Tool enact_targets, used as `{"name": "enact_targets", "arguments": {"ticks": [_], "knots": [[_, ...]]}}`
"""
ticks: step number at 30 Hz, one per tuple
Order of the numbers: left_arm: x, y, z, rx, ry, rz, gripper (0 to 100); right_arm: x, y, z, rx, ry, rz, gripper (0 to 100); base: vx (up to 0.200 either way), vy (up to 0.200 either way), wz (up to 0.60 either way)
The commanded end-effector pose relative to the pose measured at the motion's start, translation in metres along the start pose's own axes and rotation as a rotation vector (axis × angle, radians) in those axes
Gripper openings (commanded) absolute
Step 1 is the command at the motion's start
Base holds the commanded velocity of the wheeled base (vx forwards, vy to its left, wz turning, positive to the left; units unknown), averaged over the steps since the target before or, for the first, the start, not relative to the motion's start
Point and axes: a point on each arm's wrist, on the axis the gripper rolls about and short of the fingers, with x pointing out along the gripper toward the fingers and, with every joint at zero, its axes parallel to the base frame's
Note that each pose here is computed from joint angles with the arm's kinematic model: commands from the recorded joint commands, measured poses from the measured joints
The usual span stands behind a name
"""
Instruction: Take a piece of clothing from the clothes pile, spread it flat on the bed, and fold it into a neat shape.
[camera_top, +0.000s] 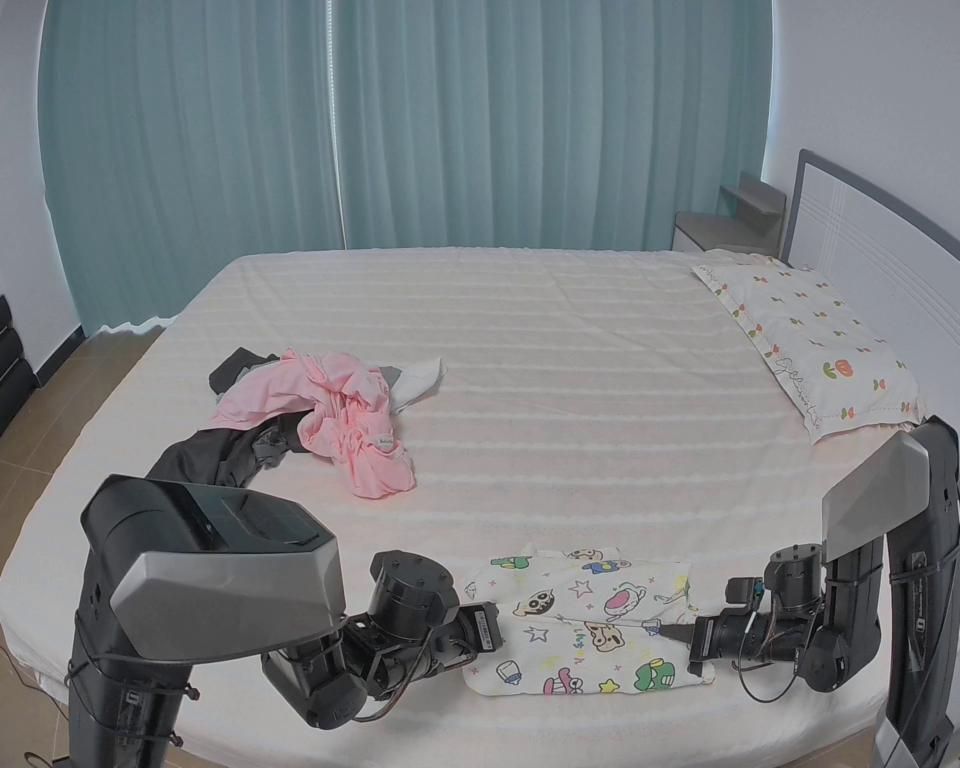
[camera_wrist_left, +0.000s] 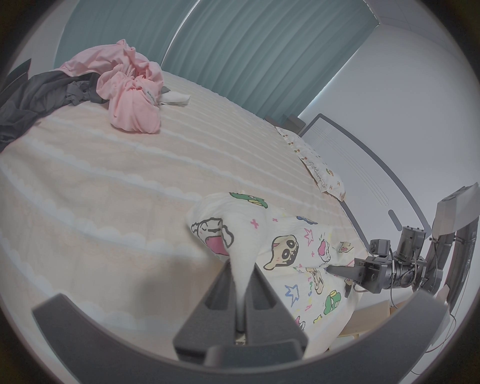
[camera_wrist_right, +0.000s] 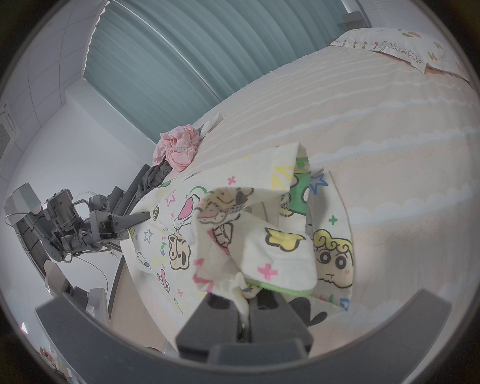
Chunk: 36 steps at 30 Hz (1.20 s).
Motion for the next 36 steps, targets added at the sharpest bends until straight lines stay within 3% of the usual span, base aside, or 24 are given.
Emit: {"name": "enact_targets", "arguments": {"ticks": [1,36], "knots": [[-0.002,-0.002,0.004,-0.001,-0.012,-0.007,0,0.001,0.002,0.004,-0.014,-0.023,0.012,0,0.0,0.2,0.0],[0.0,0.02,0.003,-0.021,-0.003,0.053,0,0.004,0.006,0.006,-0.028,-0.035,0.02,0,0.0,0.194,0.0]]}}
